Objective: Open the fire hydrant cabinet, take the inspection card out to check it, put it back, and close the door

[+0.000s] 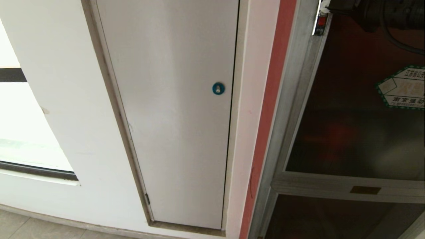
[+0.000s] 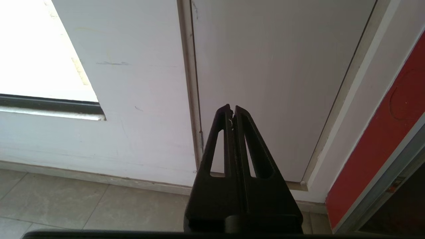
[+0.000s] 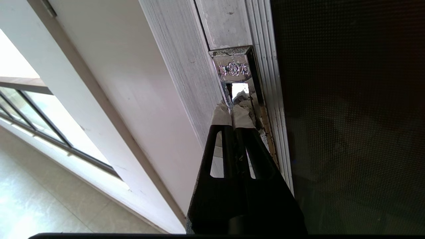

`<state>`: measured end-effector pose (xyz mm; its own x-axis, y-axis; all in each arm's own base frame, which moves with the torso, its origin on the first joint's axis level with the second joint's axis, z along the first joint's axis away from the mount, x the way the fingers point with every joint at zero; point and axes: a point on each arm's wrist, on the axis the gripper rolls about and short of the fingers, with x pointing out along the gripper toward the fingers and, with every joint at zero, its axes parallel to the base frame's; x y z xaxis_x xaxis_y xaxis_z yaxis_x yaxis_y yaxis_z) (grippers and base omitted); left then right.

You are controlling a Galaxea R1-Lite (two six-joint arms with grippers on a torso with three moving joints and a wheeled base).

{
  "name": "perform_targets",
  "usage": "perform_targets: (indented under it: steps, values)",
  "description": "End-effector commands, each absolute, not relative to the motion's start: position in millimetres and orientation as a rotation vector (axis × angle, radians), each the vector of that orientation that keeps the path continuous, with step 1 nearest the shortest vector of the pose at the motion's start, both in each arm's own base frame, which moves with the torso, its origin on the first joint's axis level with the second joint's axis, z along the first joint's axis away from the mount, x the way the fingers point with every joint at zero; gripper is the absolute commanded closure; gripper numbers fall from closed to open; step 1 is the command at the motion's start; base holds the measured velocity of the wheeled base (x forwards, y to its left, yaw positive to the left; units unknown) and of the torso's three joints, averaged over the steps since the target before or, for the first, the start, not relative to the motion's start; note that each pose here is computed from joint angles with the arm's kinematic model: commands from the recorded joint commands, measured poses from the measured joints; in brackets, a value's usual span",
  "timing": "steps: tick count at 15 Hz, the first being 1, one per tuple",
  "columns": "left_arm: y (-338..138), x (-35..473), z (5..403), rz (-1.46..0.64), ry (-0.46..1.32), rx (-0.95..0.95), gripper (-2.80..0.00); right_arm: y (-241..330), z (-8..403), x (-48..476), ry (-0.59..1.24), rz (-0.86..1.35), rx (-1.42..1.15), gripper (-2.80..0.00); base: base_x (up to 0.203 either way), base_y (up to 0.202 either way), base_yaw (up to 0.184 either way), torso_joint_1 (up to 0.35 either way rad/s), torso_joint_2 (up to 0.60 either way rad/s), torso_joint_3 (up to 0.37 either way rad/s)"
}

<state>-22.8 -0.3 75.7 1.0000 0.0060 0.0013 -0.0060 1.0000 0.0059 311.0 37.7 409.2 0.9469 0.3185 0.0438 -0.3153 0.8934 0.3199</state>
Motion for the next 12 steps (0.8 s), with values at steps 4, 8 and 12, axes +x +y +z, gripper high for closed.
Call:
perform_targets:
  steps: [4, 8, 12]
  values:
    - [-0.3, -22.6, 75.3, 0.006, 0.001, 0.006, 0.0, 35.5, 400.5, 322.2, 0.036, 0.311, 0.334, 0.0, 0.0, 0.0, 0.0, 0.0, 0.0, 0.0]
    - [-0.3, -22.6, 75.4, 0.006, -0.001, 0.006, 0.0, 33.9, 398.3, 325.0, 0.041, 0.304, 0.334, 0.0, 0.0, 0.0, 0.0, 0.0, 0.0, 0.0]
    - [-0.3, -22.6, 75.3, 0.006, 0.001, 0.006, 0.0, 32.0, 397.3, 326.7, 0.042, 0.298, 0.334, 0.0, 0.0, 0.0, 0.0, 0.0, 0.0, 0.0]
